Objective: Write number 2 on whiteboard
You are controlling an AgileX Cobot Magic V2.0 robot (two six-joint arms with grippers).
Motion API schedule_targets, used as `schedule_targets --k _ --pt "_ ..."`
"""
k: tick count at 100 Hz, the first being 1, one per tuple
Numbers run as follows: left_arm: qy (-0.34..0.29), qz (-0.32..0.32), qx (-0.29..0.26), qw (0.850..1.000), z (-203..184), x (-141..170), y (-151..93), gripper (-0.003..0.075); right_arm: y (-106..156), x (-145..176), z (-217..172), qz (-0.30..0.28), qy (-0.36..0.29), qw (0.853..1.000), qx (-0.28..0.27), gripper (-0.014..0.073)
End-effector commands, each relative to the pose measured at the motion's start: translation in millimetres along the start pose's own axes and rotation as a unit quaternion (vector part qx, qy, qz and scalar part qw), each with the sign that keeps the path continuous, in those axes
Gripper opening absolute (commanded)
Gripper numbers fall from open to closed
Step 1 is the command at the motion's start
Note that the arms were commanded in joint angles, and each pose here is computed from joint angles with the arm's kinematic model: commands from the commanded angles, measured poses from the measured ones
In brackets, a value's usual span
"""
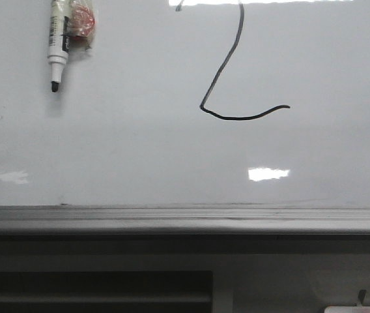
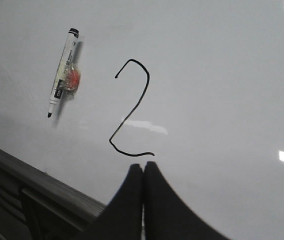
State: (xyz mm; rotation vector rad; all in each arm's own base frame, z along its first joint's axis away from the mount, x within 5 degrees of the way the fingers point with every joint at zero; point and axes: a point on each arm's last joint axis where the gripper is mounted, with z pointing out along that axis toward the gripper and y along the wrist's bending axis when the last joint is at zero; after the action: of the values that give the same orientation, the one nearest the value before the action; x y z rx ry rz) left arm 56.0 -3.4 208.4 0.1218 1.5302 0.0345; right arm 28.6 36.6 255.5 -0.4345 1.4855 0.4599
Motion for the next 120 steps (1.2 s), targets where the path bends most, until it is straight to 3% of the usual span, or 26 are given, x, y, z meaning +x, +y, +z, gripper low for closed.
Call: schedule_targets --k 1,71,85,100,120 --pt "-0.045 -0.011 -0.008 0.999 -2 -4 1 -0.0020 -2 -12 -3 0.002 -0.034 0.999 0.020 -0.0066" --pt "-0.045 -0.011 -0.008 0.999 -2 -4 1 -0.0020 -3 -12 -3 -0.003 -0.035 0.999 0.025 -0.0066" --pt "-0.045 -0.011 -0.008 0.999 -2 -4 1 -0.0020 -14 -10 -3 -0.056 -0.038 0.994 0.088 -0.0066" --pt "-0.045 -0.011 -0.008 0.999 -2 -4 1 -0.0020 -29 6 -2 -0.052 -0.013 0.982 0.179 -0.0066" --pt "-0.045 -0.011 -0.008 0.999 -2 -4 1 -0.0020 -42 42 1 -0.063 0.021 0.965 0.254 -0.0066"
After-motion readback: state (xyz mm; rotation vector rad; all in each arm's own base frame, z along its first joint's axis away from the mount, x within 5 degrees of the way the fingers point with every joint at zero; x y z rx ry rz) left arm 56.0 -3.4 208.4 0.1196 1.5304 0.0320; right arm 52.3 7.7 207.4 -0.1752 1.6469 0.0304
